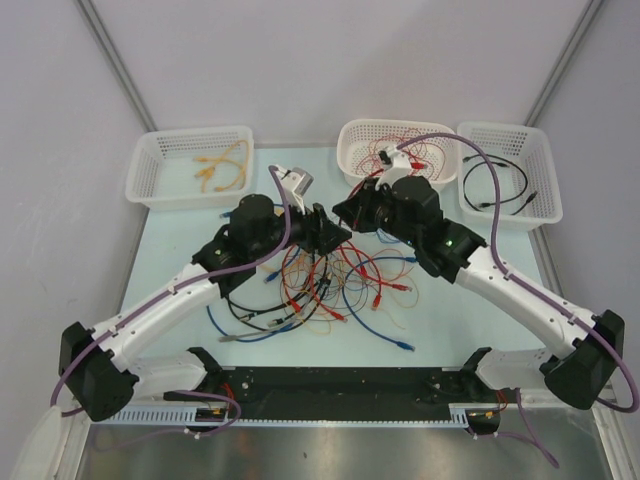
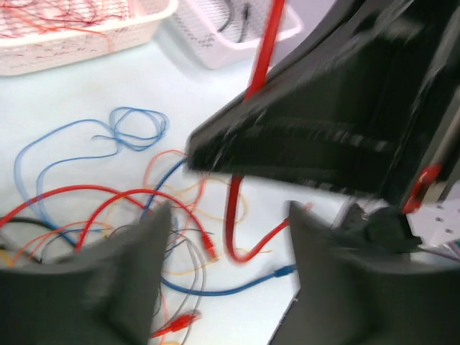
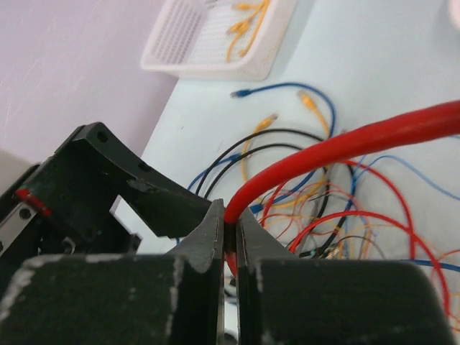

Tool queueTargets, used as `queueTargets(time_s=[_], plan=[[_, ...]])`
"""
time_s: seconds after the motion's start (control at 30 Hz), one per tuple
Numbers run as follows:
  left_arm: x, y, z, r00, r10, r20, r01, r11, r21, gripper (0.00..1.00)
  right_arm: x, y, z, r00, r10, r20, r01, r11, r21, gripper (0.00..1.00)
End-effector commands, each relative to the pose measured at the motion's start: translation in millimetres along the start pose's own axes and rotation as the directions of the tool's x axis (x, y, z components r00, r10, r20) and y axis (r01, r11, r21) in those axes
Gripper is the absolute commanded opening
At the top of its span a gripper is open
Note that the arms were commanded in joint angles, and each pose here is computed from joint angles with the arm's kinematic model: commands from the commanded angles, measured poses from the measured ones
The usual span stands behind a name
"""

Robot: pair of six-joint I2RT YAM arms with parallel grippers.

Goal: Untangle the cables

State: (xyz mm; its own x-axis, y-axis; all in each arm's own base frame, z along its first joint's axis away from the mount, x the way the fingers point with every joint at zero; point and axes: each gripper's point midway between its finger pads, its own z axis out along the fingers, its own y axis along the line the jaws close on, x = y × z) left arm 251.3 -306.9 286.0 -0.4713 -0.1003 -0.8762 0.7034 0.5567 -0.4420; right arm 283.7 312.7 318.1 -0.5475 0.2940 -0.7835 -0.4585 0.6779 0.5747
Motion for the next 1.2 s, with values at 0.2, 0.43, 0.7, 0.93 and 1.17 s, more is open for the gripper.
queueTargets(time_s=[0.2, 0.43, 0.7, 0.93, 1.17], plan=[[-20.7, 79.5, -71.8, 0.954, -0.083, 0.289, 0.214, 0.863, -0.457, 0.99, -100.4, -96.8, -24.4, 0.955, 0.175, 0.241, -0.209, 0.97, 0.123, 0.0], [6.6, 98.1, -94.0, 0.931, -0.139, 0.338, 0.299, 0.821, -0.486, 1.0, -153.9, -190.4, 11.0, 0.762, 0.473, 0.443, -0.551, 0.832, 0.059, 0.0], [38.9, 106.7, -86.3, 0.946, -0.177, 0.271, 0.295, 0.816, -0.497, 1.0, -225.7, -210.4, 68.3, 0.603, 0.556, 0.572, -0.562, 0.805, -0.189, 0.0], [43.7, 108.7, -82.8, 0.955, -0.156, 0.251, 0.265, 0.831, -0.49, 1.0, -250.0, -214.3, 110.2, 0.671, 0.478, 0.567, -0.453, 0.869, -0.198, 0.0], [51.4, 109.7, -72.9, 0.962, -0.164, 0.219, 0.252, 0.842, -0.478, 1.0, -294.6, -208.1, 127.2, 0.772, 0.022, 0.635, -0.149, 0.978, 0.147, 0.0]])
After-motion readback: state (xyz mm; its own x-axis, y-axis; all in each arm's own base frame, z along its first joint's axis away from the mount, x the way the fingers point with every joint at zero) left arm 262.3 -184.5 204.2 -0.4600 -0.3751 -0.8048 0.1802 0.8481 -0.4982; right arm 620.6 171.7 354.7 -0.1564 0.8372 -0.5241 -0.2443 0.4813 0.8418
